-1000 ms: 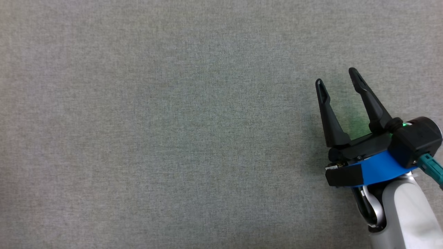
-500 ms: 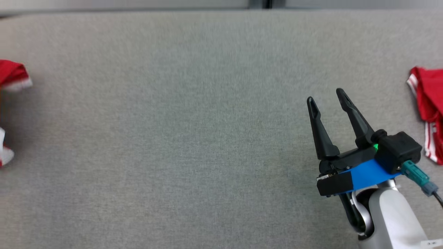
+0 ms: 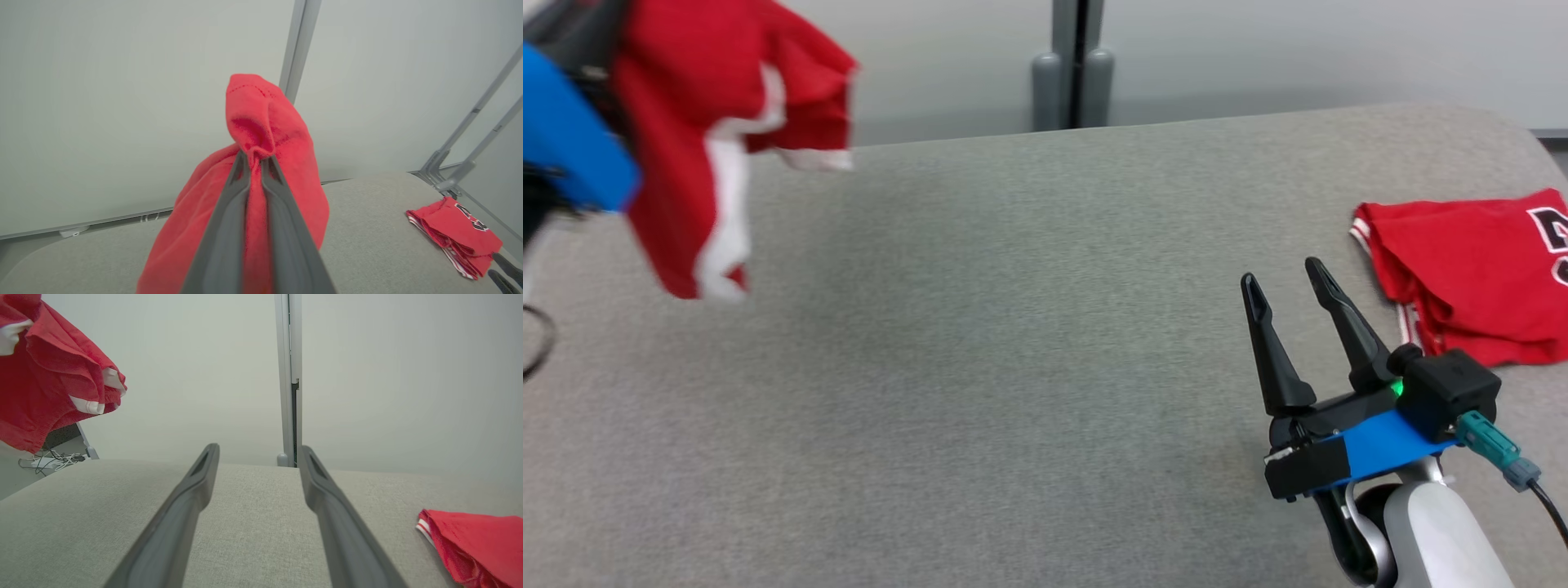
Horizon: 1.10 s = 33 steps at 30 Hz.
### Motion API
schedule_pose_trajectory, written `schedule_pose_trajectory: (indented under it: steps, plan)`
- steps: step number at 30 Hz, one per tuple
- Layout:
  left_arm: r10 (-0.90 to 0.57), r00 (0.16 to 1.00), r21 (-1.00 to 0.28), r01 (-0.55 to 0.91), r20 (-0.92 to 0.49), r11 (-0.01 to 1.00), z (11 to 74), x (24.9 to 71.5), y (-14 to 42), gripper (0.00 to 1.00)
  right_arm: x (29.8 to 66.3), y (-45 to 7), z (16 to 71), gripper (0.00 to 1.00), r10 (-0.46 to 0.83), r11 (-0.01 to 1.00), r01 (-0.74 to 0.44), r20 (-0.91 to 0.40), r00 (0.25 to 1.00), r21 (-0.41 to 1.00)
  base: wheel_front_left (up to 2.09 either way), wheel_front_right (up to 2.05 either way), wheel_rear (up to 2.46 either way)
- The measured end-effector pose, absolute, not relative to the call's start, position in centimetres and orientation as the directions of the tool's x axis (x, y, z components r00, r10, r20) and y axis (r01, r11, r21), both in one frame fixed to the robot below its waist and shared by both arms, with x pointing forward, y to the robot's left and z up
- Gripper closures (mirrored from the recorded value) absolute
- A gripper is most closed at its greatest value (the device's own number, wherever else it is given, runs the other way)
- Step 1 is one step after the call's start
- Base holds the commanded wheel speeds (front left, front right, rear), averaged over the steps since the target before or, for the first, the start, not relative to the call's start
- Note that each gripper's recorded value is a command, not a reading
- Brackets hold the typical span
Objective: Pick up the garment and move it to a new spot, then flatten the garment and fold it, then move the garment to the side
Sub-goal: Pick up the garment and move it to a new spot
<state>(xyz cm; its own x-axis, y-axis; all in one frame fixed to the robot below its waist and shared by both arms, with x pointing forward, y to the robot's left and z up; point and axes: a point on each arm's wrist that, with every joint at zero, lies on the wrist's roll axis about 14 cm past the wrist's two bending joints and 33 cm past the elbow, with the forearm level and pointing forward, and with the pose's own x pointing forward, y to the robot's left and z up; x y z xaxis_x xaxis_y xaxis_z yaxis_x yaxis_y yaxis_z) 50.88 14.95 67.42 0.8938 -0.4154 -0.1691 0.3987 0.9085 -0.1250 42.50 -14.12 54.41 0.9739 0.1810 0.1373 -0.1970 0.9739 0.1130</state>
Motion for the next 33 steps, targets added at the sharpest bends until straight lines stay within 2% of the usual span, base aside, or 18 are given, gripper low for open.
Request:
schedule_pose_trajectory:
  steps: [4,8,13,16,17,18,19,25,33]
  plan:
    - [-0.589,0.786,-0.151,0.570,-0.187,0.808,66.4,49.8,7.3,1.00,41.5,-16.1,54.2,0.00,0.127,0.984,-0.141,0.124,0.984,0.109,0.00,0.00,0.00]
    - [-0.705,0.662,-0.201,0.677,-0.253,0.708,63.0,48.8,1.3,1.00,40.8,-17.4,53.8,0.00,0.090,0.988,-0.103,0.111,0.990,0.116,0.00,0.00,0.00]
    - [-0.768,0.532,-0.307,0.710,-0.355,0.634,56.1,47.2,-3.7,1.00,40.1,-19.0,53.2,0.00,0.041,0.990,-0.054,0.096,0.995,0.131,0.00,0.00,0.00]
    - [-0.774,0.483,-0.369,0.688,-0.409,0.624,51.9,46.0,-5.4,1.00,39.9,-19.7,52.8,0.00,0.020,0.991,-0.031,0.088,0.996,0.133,0.00,0.00,0.00]
    - [-0.768,0.484,-0.376,0.678,-0.419,0.632,50.8,46.0,-5.6,0.66,39.9,-19.8,52.8,0.00,0.016,0.991,-0.028,0.087,0.996,0.133,0.00,0.00,0.00]
    - [-0.763,0.480,-0.382,0.669,-0.433,0.637,49.6,45.7,-5.8,0.15,39.9,-19.9,52.8,0.00,0.013,0.991,-0.025,0.089,0.996,0.134,0.00,0.00,0.00]
    - [-0.757,0.482,-0.379,0.664,-0.442,0.644,48.6,45.6,-5.9,0.00,40.0,-20.0,52.8,0.00,0.011,0.991,-0.023,0.091,0.996,0.134,0.00,0.00,0.00]
    - [-0.763,0.514,-0.414,0.642,-0.393,0.645,47.2,44.1,-6.6,0.00,40.5,-20.1,53.2,0.00,0.009,0.991,-0.023,0.104,0.995,0.130,0.00,0.00,0.00]
    - [-0.658,0.737,-0.478,0.527,-0.155,0.703,50.8,44.3,-2.0,0.00,41.2,-17.7,54.3,0.00,0.078,0.987,-0.094,0.126,0.989,0.132,0.00,0.00,0.00]
